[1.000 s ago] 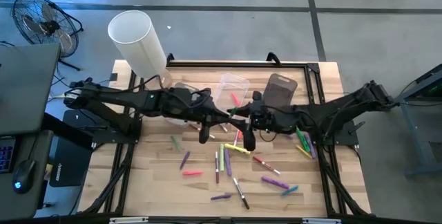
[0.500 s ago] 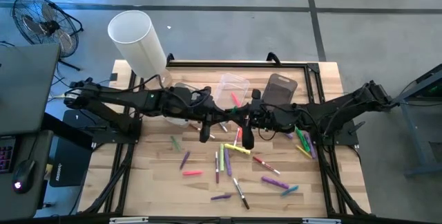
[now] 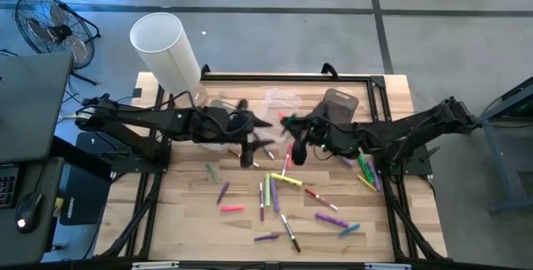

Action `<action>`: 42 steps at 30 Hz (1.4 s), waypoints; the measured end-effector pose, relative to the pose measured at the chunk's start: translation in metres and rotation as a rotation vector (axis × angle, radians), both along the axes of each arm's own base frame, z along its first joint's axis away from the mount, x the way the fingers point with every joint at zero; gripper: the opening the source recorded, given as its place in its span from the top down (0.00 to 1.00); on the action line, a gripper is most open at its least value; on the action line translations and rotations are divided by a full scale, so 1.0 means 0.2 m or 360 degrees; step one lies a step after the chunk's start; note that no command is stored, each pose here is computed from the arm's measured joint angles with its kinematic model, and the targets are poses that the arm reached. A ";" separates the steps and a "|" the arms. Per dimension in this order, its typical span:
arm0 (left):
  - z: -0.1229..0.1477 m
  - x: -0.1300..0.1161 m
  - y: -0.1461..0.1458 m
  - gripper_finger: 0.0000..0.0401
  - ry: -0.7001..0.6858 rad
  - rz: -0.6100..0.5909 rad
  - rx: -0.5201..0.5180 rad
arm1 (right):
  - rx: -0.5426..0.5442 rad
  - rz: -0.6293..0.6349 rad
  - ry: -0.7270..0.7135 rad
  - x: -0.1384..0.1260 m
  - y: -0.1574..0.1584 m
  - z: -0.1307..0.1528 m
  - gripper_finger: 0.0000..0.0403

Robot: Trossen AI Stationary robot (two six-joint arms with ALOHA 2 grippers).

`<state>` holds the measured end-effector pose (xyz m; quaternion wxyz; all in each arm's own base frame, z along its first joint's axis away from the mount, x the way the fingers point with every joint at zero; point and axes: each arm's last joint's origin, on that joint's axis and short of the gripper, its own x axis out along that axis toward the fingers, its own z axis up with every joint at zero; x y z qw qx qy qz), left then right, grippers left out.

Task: Pick & Place Markers
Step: Put the green marker into the black bin, then put the purple pen into the transparent bin

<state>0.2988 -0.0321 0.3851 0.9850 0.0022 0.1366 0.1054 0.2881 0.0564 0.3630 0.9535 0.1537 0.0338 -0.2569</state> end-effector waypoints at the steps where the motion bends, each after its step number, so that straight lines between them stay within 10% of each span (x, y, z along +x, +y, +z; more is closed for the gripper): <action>1: 0.02 -0.02 0.01 0.46 0.0030 0.0101 0.0017 | 0.0031 -0.0049 0.0030 -0.03 -0.02 0.00 0.90; 9: 0.11 -0.20 0.07 0.45 0.0223 0.0409 0.0153 | 0.0425 -0.0424 0.0376 -0.28 -0.29 -0.06 0.92; 17: 0.11 -0.33 0.26 0.45 0.0351 0.0575 -0.0129 | 0.0852 -0.0793 0.0992 -0.39 -0.68 -0.26 0.91; 28: 0.08 -0.38 0.35 0.45 0.0474 0.0652 -0.0255 | 0.1099 -0.0717 0.1478 -0.30 -1.04 -0.57 0.90; 42: 0.02 -0.45 0.34 0.45 0.0697 0.0693 -0.0359 | 0.1288 -0.0753 0.1514 -0.29 -1.09 -0.66 0.79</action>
